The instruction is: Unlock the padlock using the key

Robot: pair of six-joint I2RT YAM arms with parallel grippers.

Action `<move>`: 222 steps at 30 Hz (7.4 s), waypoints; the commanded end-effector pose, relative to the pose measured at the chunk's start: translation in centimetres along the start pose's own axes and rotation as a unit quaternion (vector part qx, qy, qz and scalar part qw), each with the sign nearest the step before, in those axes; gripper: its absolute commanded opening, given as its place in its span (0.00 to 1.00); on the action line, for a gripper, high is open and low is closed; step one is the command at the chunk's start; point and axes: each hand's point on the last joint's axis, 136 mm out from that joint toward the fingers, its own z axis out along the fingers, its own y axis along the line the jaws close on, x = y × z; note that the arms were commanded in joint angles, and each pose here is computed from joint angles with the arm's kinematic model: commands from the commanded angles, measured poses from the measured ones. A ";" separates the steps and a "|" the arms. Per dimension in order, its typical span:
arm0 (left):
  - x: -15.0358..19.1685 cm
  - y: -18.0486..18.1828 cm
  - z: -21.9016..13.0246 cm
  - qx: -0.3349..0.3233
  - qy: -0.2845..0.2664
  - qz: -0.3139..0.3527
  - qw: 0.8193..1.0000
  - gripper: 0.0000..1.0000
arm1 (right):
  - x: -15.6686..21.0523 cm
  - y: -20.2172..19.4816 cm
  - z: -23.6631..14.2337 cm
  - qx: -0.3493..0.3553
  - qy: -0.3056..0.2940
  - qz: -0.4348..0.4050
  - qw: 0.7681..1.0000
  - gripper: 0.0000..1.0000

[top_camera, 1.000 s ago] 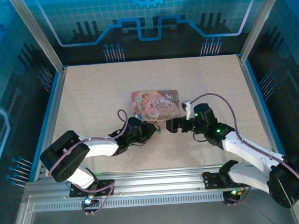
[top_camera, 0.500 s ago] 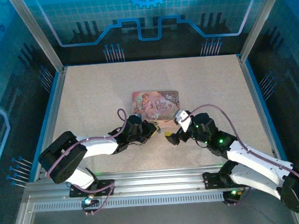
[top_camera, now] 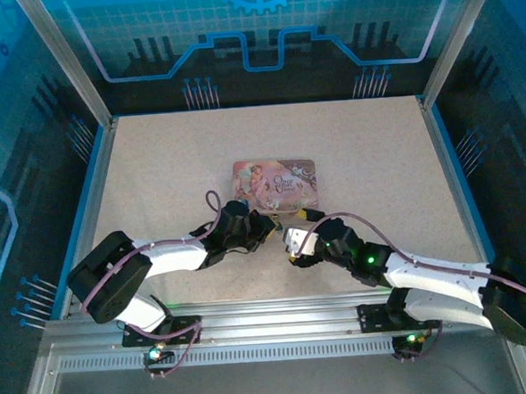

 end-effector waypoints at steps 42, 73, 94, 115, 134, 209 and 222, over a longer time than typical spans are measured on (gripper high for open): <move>0.4 -4.2 -0.8 0.058 0.019 -0.013 0.998 0.00 | -1.1 0.0 5.6 0.018 0.035 -0.027 0.999 0.20; 0.5 -3.9 -0.4 0.056 0.023 -0.017 0.998 0.00 | -2.0 -3.1 5.7 0.081 0.011 0.306 0.948 0.00; 0.0 -2.8 -0.5 0.039 0.010 -0.005 0.999 0.21 | -0.9 -0.7 6.2 0.039 0.023 0.479 0.876 0.00; -4.9 -1.6 -7.2 -0.030 -0.065 0.068 0.995 0.66 | 1.8 1.0 6.0 -0.023 0.035 0.653 0.756 0.00; -9.3 -0.4 -9.7 -0.059 -0.100 0.077 0.990 0.75 | 3.2 2.8 7.7 -0.071 0.074 0.739 0.666 0.02; -11.9 -3.9 -8.0 -0.068 -0.042 0.183 0.980 0.75 | 2.0 -6.3 8.3 -0.132 -0.090 0.586 0.794 0.84; -11.7 -8.4 -3.9 -0.046 0.004 0.228 0.973 0.74 | 1.3 -4.2 11.4 -0.147 -0.081 0.591 0.789 0.81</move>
